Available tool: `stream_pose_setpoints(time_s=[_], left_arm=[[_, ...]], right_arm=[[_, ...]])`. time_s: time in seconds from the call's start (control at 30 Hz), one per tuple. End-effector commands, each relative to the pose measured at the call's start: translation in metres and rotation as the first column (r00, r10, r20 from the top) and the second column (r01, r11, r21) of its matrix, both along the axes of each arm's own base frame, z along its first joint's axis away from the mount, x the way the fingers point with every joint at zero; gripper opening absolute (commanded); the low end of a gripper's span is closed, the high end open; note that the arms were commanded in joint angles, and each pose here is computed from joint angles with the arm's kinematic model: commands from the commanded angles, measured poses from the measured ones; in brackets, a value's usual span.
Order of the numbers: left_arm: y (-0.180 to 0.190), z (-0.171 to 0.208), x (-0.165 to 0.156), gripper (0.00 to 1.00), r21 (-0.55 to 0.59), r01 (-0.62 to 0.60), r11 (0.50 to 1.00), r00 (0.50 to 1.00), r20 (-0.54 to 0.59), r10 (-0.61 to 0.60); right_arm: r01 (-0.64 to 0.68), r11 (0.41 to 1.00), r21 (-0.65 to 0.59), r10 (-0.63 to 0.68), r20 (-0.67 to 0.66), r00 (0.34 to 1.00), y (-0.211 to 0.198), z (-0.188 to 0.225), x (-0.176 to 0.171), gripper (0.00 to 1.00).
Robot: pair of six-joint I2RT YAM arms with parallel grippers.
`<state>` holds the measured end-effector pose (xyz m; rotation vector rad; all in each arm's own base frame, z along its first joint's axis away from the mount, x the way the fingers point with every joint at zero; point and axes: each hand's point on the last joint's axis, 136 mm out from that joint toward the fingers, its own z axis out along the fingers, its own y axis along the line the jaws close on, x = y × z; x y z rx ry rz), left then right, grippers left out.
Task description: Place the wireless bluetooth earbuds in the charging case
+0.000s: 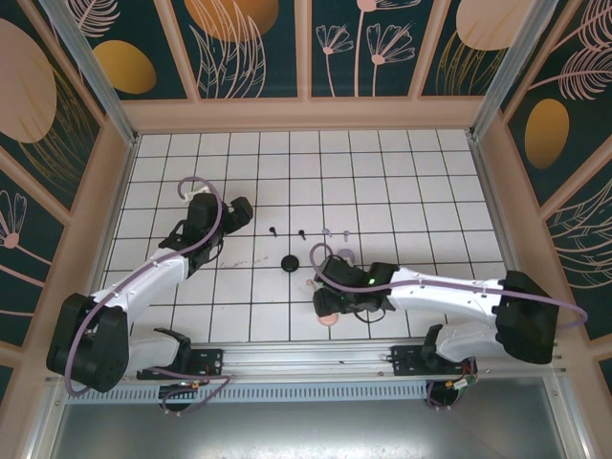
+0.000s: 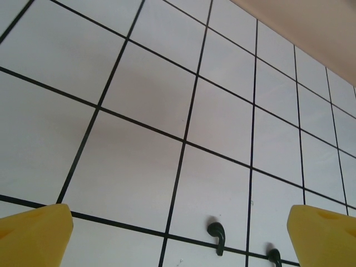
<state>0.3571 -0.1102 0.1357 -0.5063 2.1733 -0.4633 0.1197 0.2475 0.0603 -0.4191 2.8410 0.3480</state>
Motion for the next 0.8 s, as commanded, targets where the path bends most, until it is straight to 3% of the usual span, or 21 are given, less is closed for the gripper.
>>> stream_pose_setpoints(time_s=[0.0,0.77], left_arm=[[0.005,0.012,0.002,0.99,-0.013,-0.053,0.999,0.999,0.006,0.053],[0.001,0.017,-0.006,0.99,-0.012,0.009,1.000,0.999,0.045,-0.008]], right_arm=[[0.022,0.996,-0.087,-0.024,-0.014,1.000,-0.005,-0.006,-0.009,0.77],[-0.052,0.988,-0.147,0.047,-0.034,0.998,0.020,-0.038,-0.007,0.73]])
